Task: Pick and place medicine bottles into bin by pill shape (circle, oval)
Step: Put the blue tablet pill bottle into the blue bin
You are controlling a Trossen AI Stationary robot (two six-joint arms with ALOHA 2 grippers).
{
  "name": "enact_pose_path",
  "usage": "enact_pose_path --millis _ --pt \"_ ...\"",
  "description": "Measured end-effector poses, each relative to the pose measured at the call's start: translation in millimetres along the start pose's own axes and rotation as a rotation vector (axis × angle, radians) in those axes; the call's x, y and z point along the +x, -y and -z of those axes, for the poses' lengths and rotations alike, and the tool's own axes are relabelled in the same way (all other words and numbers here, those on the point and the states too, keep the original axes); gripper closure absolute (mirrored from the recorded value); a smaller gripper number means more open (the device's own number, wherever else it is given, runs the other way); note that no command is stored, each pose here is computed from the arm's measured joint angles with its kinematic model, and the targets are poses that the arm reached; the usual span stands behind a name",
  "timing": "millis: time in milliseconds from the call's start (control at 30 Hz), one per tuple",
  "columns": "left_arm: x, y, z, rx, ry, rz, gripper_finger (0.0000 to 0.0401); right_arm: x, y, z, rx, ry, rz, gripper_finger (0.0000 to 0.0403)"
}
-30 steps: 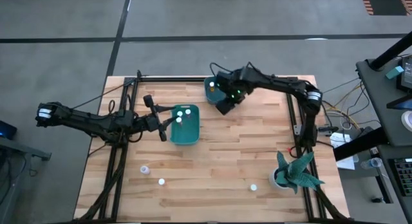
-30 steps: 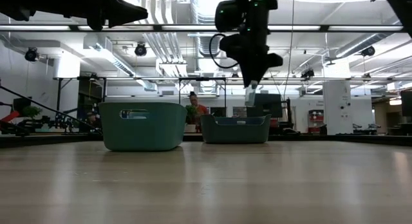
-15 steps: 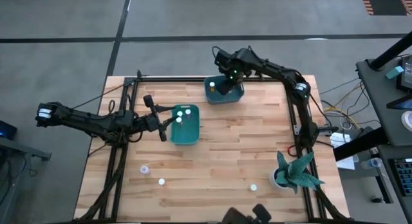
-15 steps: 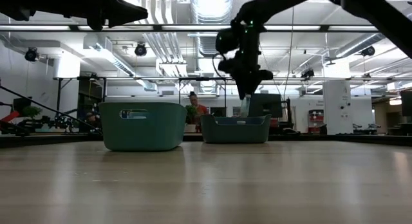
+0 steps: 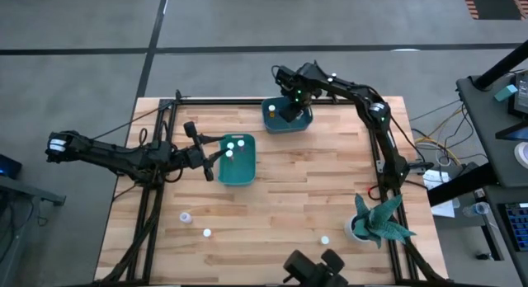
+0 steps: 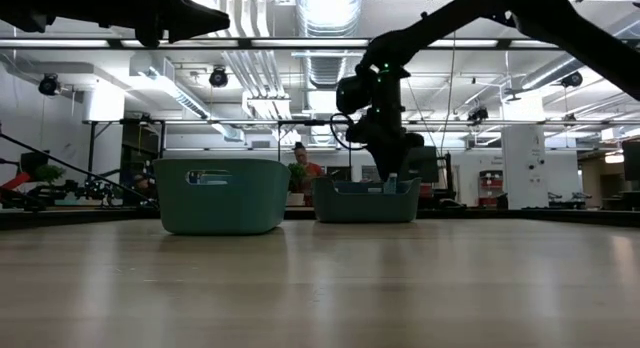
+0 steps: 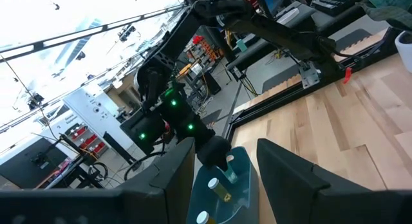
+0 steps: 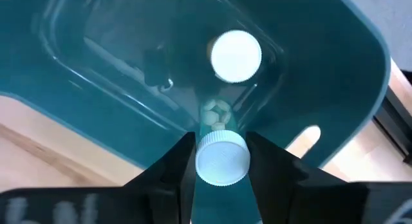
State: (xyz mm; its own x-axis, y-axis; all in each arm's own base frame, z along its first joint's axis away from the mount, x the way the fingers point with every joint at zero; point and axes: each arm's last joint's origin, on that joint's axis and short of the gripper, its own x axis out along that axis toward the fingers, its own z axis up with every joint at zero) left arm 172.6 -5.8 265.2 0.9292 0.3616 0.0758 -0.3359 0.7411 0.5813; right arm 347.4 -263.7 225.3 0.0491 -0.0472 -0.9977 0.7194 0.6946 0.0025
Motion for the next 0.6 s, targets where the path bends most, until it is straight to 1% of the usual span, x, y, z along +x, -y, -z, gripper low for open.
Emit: enact_pose_path --millis 167,433,600 --pt "0 0 0 0.0 0.0 0.0 0.0248 8 -1 -4 -0.041 0.003 0.001 0.0291" --pt "0 0 0 0.0 0.0 0.0 0.0248 18 -1 -5 -0.049 -0.022 0.004 0.0291" --pt "0 0 0 0.0 0.0 0.0 0.0248 19 -1 -5 -0.051 -0.023 0.004 0.0287"
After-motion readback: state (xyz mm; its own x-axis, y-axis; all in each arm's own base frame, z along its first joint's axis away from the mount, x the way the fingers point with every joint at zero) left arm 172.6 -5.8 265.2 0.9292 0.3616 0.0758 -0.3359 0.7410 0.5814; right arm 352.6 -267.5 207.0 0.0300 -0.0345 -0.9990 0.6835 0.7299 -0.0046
